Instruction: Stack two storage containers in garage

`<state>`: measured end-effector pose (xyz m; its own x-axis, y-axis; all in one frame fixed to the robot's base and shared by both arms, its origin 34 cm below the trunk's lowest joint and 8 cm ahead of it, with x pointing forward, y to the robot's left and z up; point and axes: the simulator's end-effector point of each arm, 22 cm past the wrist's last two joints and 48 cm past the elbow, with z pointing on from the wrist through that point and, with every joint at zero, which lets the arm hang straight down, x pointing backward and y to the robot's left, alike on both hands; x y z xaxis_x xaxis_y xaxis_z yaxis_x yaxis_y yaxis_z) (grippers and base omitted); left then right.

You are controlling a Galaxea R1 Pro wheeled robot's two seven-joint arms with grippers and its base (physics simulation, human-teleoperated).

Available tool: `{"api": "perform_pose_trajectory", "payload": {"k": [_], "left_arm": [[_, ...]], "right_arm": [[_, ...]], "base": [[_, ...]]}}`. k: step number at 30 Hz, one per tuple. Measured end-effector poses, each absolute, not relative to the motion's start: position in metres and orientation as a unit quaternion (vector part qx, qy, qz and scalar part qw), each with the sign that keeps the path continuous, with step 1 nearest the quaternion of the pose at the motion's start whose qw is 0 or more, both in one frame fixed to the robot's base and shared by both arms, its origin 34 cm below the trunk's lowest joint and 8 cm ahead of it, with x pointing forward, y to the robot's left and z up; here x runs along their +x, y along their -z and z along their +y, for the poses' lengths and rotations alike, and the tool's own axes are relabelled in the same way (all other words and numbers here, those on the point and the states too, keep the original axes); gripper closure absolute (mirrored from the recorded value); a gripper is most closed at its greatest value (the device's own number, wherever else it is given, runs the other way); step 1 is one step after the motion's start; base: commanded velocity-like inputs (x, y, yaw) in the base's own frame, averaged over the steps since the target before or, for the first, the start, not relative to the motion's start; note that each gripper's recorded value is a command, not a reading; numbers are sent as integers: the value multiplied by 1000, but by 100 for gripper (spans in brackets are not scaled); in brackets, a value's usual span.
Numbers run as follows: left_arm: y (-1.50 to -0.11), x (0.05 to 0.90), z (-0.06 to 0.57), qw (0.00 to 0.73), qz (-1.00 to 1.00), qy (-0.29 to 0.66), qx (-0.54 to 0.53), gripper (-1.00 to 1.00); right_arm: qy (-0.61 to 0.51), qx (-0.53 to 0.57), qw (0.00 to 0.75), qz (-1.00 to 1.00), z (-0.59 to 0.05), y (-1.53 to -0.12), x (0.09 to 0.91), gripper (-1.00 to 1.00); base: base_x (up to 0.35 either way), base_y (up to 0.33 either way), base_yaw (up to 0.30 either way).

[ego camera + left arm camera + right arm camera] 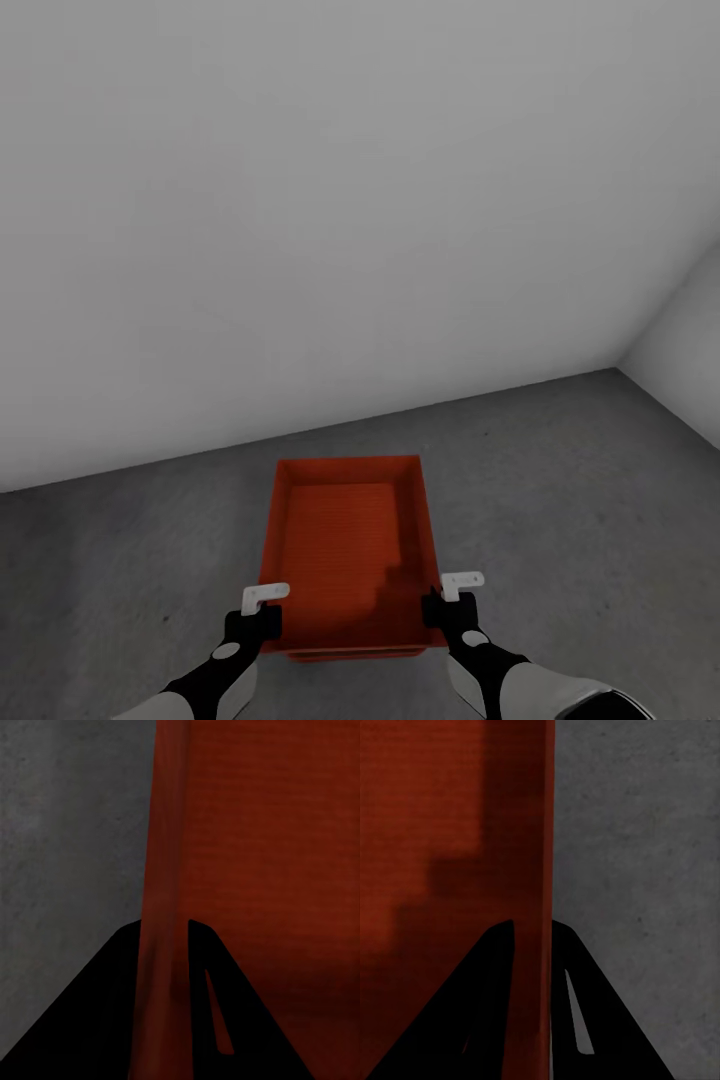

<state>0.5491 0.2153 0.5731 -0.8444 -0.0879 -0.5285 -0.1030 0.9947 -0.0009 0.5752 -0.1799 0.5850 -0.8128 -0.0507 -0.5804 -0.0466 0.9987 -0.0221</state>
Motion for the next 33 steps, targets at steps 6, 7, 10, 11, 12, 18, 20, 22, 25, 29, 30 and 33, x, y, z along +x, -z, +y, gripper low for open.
{"api": "perform_pose_trajectory", "payload": {"k": [6,7,10,11,12,18,20,22,25,29,30,33], "left_arm": [[-573,549,215,275,960,-14,-50,100],[-573,549,215,275,960,-14,-49,100],[-573,549,215,275,960,-14,-49,100],[-573,549,215,275,960,-14,-49,100],[-573,549,215,275,960,-14,-50,100],[-573,549,215,275,960,-14,-49,100],[-573,549,215,275,960,-14,-49,100],[-573,549,215,275,960,-14,-49,100],[-573,549,215,275,960,-14,-50,100],[-573,549,215,274,960,-14,-50,100],[-573,549,215,275,960,-14,-50,100],[-573,549,215,275,960,-14,-50,100]], "right_arm": [[3,-25,305,952,-180,-585,575,100],[3,-25,305,952,-180,-585,575,100],[3,-25,305,952,-180,-585,575,100],[3,-25,305,952,-180,-585,575,100],[3,-25,305,952,-180,-585,575,100],[3,-25,305,952,-180,-585,575,100],[3,-25,305,952,-180,-585,575,100],[3,-25,305,952,-180,-585,575,100],[3,-25,305,952,-180,-585,575,100],[3,-25,305,952,-180,-585,575,100],[3,-25,305,952,-180,-585,575,100],[3,-25,305,952,-180,-585,575,100]], "base": [[0,0,0],[0,0,0],[0,0,0],[0,0,0],[0,0,0],[0,0,0],[0,0,0],[0,0,0],[0,0,0],[0,0,0],[0,0,0],[0,0,0]]}}
